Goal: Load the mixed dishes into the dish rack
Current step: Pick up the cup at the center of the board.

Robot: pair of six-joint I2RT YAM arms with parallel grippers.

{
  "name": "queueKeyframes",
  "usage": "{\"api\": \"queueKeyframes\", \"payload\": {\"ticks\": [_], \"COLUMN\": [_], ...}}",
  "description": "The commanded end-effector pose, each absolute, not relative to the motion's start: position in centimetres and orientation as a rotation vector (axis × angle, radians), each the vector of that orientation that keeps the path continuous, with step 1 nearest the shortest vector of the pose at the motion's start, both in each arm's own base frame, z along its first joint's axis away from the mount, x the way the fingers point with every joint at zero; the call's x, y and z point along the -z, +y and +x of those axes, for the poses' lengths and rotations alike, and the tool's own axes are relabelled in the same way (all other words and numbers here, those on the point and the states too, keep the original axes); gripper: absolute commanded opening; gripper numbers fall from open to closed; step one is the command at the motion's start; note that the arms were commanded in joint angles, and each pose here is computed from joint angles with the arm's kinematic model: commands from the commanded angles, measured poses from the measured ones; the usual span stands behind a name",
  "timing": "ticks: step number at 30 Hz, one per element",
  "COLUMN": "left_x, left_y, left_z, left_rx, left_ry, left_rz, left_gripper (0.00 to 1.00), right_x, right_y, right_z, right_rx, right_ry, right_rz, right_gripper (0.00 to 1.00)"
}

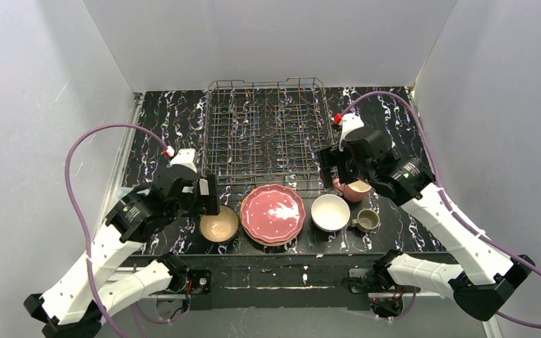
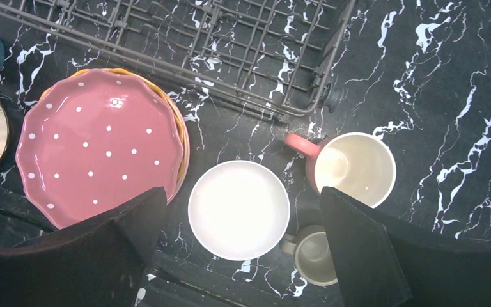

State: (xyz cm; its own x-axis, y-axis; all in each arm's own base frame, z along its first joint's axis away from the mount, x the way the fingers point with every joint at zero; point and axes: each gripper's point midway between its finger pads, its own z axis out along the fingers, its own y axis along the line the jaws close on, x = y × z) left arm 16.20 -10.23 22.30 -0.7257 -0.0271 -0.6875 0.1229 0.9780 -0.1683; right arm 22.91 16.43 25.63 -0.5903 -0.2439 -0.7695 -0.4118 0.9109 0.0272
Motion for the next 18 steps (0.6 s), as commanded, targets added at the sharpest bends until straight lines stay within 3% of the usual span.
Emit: {"api": "queueKeyframes", "payload": {"ticks": [1,5,18], "left_x": [-20.2,-19.5,-17.6], "left_y": [-8.4,-8.2,-6.0], "left_z": [16.8,17.3,18.6], "left_rx": [0.074,0.024,0.07], "left_ry": [2.426,2.449,2.521], "left_rz": [-0.052,-0.086,-0.336], "left_gripper": [0.99,0.96,0.84], "right_x": [-26.3,-25.5,-24.6], "right_y": [17.7,17.9,19.4], "right_z": [23.2,23.6,23.9], "right_rx": [-0.309,-0.288,-0.343], "right_ry": [2.207,2.236,2.235], "right_rz": [-0.491,-0.496,-0.52], "right_gripper": [1.0,0.96,0.94]}}
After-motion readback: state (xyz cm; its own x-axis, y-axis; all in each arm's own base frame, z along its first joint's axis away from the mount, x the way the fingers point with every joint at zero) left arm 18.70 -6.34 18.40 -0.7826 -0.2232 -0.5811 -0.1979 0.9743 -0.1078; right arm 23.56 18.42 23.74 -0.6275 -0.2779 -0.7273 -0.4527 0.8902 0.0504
